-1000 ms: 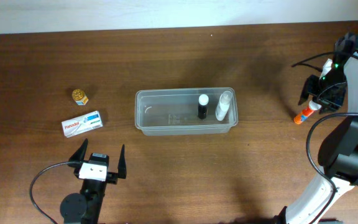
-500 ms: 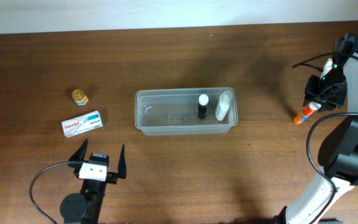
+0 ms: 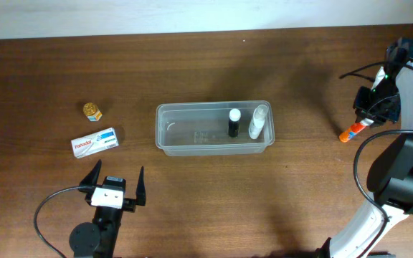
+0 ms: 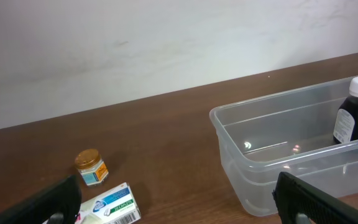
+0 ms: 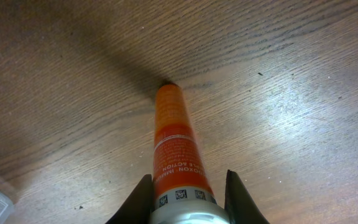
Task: Pack container
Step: 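Carry the orange tube over the container and lower it in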
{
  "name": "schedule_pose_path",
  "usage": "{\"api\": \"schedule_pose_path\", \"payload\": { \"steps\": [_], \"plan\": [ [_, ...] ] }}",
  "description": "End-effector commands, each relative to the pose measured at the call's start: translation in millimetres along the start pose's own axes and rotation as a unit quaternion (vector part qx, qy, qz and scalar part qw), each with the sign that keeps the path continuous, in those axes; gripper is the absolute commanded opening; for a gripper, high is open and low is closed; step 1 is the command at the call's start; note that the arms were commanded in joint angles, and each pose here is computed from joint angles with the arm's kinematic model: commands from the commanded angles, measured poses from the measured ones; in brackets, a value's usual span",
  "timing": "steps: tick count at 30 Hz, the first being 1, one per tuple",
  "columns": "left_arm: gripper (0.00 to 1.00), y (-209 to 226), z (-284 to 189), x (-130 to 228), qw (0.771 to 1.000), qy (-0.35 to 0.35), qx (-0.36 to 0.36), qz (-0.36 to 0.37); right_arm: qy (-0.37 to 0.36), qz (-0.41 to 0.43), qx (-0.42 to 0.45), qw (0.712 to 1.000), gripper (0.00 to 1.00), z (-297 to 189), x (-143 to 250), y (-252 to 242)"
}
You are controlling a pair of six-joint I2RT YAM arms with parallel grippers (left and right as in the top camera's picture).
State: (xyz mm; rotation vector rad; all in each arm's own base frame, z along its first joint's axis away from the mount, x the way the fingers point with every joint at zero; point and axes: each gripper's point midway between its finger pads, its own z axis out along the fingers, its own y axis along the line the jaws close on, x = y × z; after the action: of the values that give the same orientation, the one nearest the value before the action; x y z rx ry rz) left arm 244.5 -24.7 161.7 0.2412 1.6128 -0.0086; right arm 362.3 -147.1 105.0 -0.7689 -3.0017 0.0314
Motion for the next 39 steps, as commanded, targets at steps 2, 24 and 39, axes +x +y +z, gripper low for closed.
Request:
{"api": "schedule_pose_path", "payload": {
  "steps": [2, 24, 39],
  "plan": [
    [0.99, 1, 0, 1, 1.000, 0.001, -0.002, -0.003, 0.015, 0.005, -0.009, 1.000, 0.15, 11, 4, 1],
    [0.99, 1, 0, 1, 1.000, 0.001, -0.002, -0.003, -0.116, -0.116, -0.092, 0.982, 0.21, -148, 18, 102],
    [0.99, 1, 0, 1, 1.000, 0.001, -0.002, -0.003, -0.200, -0.253, -0.167, 0.932, 0.21, -231, 112, 186]
  ]
}}
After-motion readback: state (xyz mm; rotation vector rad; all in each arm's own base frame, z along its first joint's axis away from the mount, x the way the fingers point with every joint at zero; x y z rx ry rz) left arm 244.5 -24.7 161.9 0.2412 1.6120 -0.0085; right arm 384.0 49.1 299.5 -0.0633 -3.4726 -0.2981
